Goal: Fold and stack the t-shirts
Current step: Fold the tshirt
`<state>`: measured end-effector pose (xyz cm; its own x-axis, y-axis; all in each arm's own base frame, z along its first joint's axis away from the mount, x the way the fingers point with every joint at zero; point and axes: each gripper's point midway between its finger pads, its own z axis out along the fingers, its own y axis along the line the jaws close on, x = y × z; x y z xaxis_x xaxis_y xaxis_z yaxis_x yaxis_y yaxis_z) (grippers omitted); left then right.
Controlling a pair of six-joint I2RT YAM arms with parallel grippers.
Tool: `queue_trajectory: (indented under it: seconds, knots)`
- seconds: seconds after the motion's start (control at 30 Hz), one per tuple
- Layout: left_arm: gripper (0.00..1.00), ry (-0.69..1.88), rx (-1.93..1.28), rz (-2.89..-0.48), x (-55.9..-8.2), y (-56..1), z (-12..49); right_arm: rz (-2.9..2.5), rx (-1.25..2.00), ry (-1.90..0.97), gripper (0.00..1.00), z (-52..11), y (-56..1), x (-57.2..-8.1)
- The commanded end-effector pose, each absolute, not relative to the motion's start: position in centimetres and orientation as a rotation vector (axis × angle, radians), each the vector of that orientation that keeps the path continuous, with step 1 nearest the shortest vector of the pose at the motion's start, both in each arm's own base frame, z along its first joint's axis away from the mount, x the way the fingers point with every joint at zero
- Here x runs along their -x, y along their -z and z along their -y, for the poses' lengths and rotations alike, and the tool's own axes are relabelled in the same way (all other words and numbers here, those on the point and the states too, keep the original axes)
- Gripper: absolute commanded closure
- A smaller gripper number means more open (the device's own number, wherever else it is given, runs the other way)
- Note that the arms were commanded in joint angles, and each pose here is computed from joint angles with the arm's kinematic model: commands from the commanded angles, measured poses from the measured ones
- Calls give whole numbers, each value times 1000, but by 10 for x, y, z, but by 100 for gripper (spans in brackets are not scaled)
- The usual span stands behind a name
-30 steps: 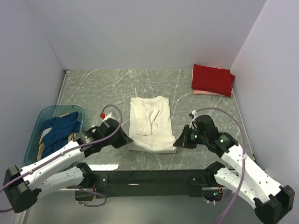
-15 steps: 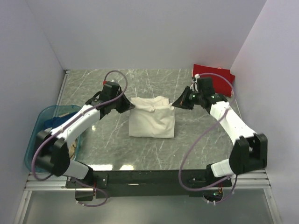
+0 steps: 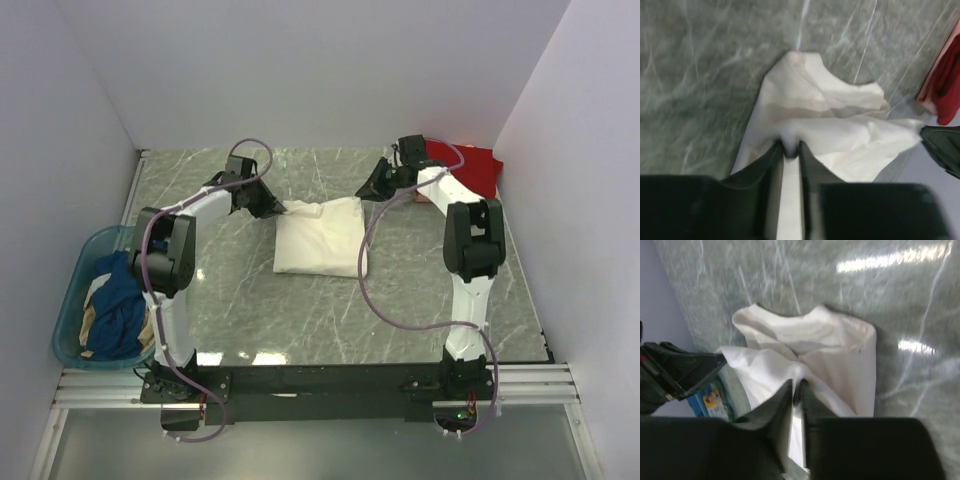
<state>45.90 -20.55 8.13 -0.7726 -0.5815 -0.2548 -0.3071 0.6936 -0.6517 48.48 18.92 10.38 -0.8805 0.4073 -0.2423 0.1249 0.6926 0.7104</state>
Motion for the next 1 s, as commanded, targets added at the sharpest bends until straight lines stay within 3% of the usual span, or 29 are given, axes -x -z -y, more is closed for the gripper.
queue_trajectory:
  seconds: [0.0,0.1,0.17,0.27,0.4,0.53,0.63,0.97]
  knots:
    - [74,937,579,-2363,-497,-110,207,-2472,-413,-974,74,-178,-121,-516]
    - [50,967,560,-2344,-506,-115,200,-2491,-450,-861,66,-159,-110,-520]
    - [42,973,534,-2316,-507,-130,197,-2485,-457,-805,62,-149,-112,-511]
    - [40,961,543,-2287,-500,-149,194,-2441,-447,-751,60,-143,-125,-494]
    - [52,933,569,-2307,-462,-151,205,-2412,-370,-762,60,-163,-139,-458]
    - [84,937,530,-2356,-421,-139,235,-2404,-269,-799,60,-198,-145,-427]
    - [97,936,495,-2397,-391,-124,258,-2441,-217,-826,60,-222,-130,-405]
    - [100,743,491,-2590,-340,-30,269,-2615,-227,-737,61,-221,-47,-367]
